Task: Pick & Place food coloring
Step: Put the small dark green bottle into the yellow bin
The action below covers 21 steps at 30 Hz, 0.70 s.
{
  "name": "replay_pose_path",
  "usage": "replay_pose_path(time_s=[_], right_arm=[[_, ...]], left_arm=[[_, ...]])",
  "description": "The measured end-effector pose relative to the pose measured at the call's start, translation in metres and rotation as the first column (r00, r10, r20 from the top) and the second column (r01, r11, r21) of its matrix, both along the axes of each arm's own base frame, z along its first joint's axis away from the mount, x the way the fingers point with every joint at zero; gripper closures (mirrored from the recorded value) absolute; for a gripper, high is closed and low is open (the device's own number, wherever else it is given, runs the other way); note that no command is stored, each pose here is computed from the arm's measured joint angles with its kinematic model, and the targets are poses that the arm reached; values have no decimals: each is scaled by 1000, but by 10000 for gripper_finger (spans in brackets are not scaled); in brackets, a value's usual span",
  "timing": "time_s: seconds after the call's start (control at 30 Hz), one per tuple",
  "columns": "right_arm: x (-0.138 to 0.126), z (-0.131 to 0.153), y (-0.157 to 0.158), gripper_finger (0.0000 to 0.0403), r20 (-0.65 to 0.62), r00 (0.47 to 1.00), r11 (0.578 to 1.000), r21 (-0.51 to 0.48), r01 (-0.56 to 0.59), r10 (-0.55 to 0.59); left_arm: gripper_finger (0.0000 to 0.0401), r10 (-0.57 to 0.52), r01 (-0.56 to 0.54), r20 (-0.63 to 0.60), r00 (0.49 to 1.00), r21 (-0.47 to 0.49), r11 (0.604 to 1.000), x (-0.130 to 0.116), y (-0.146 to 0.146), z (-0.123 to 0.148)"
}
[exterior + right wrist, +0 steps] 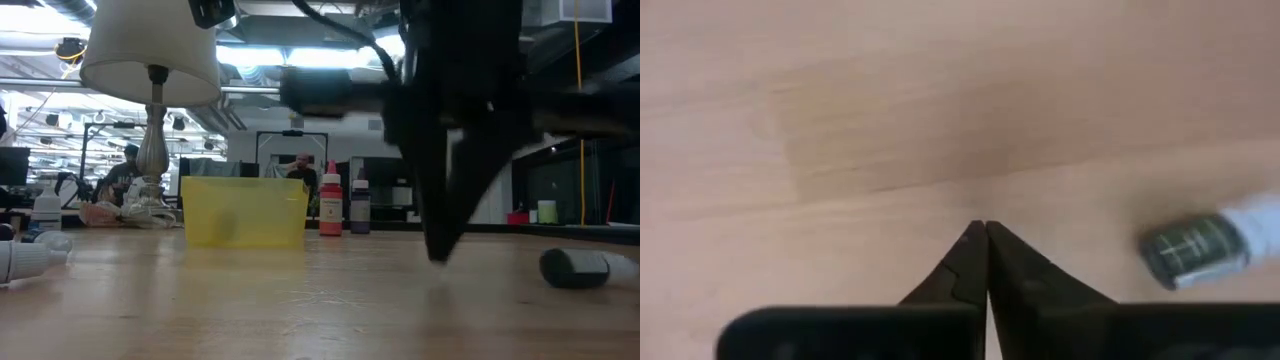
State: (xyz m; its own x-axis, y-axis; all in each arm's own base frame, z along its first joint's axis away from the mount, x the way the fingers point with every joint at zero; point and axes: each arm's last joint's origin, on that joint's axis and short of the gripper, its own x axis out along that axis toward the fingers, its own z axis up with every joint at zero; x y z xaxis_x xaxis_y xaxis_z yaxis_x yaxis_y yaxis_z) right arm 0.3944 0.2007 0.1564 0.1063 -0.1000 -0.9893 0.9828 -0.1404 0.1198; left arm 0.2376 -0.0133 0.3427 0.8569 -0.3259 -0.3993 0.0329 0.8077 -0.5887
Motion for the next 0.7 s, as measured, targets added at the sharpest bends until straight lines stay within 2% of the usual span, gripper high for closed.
replay_pose_path(time_s=[0.13, 0.3, 0.4, 0.53, 0.63, 0.7], right_arm=[[-4, 26, -6, 375, -89, 996, 999, -41, 19, -23], [-8, 62, -7, 364, -132, 987, 995, -52, 79, -86], [-10, 73, -5, 344, -185, 983, 999, 30, 18, -12], [-13, 76, -3, 288, -257, 962, 989, 140, -51, 86], [-15, 76, -6, 240, -281, 944, 977, 170, -129, 174], [-13, 76, -10, 212, -271, 922, 955, 181, -234, 277]], left_arm=[[148, 1, -1, 0, 1000, 0, 1000, 0, 0, 0], [148, 3, -3, -2, 1000, -6, 1000, 0, 0, 0], [148, 1, -1, -2, 1000, -7, 1000, 0, 0, 0], [148, -10, 10, -2, 1000, -12, 1000, 0, 0, 0], [148, -41, 41, -2, 999, -25, 999, 0, -1, 0], [148, -70, 70, 3, 998, -24, 997, -1, -2, 0]])
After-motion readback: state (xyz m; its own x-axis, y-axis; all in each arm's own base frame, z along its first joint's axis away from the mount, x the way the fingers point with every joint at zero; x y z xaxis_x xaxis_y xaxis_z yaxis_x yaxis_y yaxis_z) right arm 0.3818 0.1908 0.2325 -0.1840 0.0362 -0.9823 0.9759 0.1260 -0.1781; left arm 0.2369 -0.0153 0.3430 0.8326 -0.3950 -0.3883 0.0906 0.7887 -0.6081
